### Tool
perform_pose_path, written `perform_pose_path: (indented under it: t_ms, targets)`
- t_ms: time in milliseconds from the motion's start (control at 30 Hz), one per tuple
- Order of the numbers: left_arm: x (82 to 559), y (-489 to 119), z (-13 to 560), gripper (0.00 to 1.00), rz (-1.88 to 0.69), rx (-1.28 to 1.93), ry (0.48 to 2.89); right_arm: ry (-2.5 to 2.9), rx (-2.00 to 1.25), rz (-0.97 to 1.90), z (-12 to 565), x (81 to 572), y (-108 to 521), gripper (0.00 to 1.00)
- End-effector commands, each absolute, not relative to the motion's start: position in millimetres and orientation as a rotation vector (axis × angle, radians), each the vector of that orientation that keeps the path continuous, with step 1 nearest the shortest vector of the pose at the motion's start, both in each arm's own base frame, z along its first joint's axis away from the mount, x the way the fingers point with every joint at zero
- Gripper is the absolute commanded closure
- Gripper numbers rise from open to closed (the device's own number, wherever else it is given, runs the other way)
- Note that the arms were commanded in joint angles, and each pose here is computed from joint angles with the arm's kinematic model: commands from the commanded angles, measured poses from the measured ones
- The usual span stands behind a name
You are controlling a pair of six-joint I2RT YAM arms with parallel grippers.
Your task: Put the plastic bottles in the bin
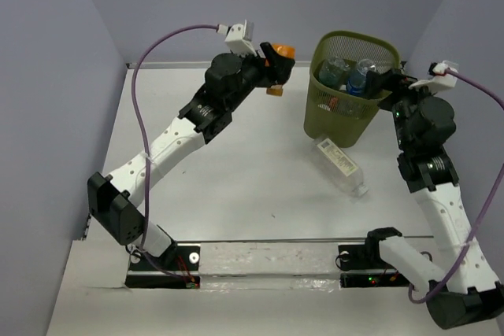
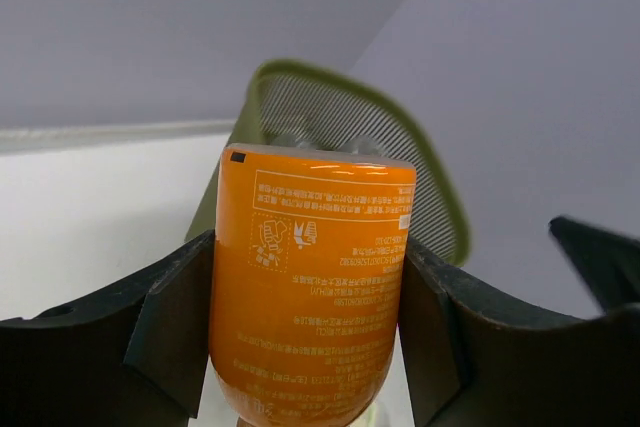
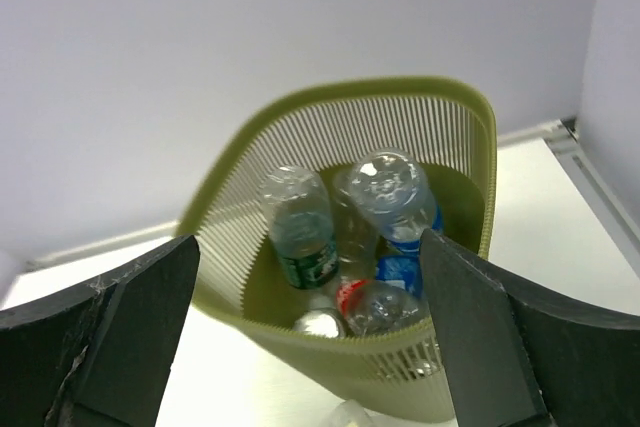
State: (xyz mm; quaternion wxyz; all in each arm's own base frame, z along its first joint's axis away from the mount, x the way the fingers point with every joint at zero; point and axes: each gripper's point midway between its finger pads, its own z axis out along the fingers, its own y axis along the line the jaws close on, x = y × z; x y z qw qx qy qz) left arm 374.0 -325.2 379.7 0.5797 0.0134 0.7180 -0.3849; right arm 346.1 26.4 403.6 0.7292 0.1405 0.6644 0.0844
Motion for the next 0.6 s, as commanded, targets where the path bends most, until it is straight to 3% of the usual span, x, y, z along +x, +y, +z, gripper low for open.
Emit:
perform_pose_path:
  t_ms: [0,100,167,233,567]
  targets:
    - [369,-360,456,0.52,-0.959,0.135,1.515,1.387,0.273,0.336,415,308,40,0.05]
    - [375,-390,505,0.52,-1.016,0.182,1.423,1.374,0.276,0.400,403,286,44,0.06]
    - [392,-415,488,0.52,-1.004,0.204,1.455,1.365,0.276,0.416,399,273,44,0.06]
    - [385,-432,512,0.52,-1.059,0.240,1.395,1.363,0.275,0.424,398,267,44,0.06]
    - [416,-513,474,0.51,-1.136,0.236,1.307,1.365,0.158,0.551,394,238,67,0.08]
